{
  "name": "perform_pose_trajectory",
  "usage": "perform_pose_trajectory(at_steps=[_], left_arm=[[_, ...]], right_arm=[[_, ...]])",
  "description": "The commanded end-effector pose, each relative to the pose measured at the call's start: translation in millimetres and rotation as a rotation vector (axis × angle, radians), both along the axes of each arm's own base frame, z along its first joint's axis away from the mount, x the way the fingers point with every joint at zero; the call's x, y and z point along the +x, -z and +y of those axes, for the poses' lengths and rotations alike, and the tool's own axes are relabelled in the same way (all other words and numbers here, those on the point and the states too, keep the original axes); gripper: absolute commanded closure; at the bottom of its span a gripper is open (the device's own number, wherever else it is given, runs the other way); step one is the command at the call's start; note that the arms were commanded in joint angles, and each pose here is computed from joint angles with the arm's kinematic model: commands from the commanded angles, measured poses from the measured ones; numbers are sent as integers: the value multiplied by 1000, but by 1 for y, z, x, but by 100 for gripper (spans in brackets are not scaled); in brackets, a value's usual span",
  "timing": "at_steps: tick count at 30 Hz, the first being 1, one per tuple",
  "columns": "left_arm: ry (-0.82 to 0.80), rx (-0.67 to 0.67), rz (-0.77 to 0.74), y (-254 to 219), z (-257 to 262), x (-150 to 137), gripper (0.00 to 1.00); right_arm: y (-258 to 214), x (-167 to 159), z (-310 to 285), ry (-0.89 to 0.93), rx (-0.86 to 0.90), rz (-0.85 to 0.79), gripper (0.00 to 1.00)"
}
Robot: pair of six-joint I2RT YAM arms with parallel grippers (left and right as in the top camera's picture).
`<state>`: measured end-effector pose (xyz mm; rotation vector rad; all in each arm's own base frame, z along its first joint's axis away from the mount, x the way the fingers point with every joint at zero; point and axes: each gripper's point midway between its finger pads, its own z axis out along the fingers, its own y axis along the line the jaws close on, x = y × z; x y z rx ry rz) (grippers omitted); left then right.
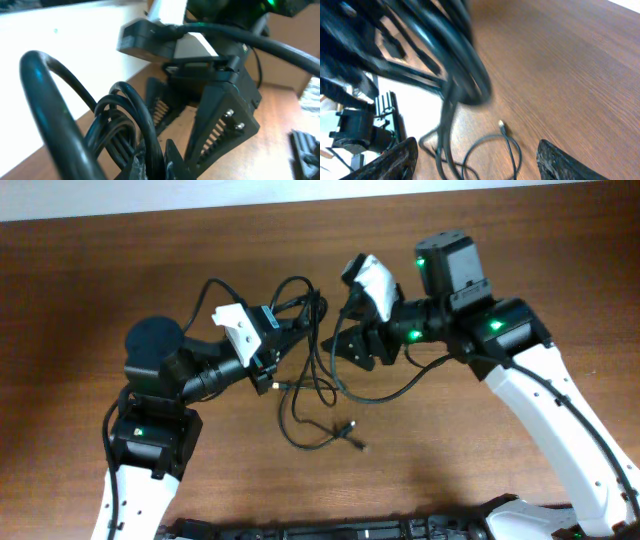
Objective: Untangle cables
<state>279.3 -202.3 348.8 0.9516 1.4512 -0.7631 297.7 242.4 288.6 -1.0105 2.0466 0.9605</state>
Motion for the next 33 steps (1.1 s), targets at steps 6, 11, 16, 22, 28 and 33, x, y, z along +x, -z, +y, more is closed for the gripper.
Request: perform_pose_trajectory(at_steps=[6,11,16,22,28,33], left_arm=[[-82,-138,-139,-60,10,0,100],[-91,-220,-216,-89,13,-2,100],[-77,-262,-212,-98,13,-6,100],[116,-224,-199,-90,-3,-34,100],[223,-221,-165,-87,-12,-52,100],[251,-232,-146,-84,-28,-53,100]], right_arm=[[6,8,-19,58,-19,26,24],[5,17,-31,96,-16,27,24],[-25,21,-53,131,62,-43,25],[-87,7,-41,-39,252,-260,25],[-127,-4,-31,-198,357,-463,38],[-129,-11,-30,-235,377,-457,50]])
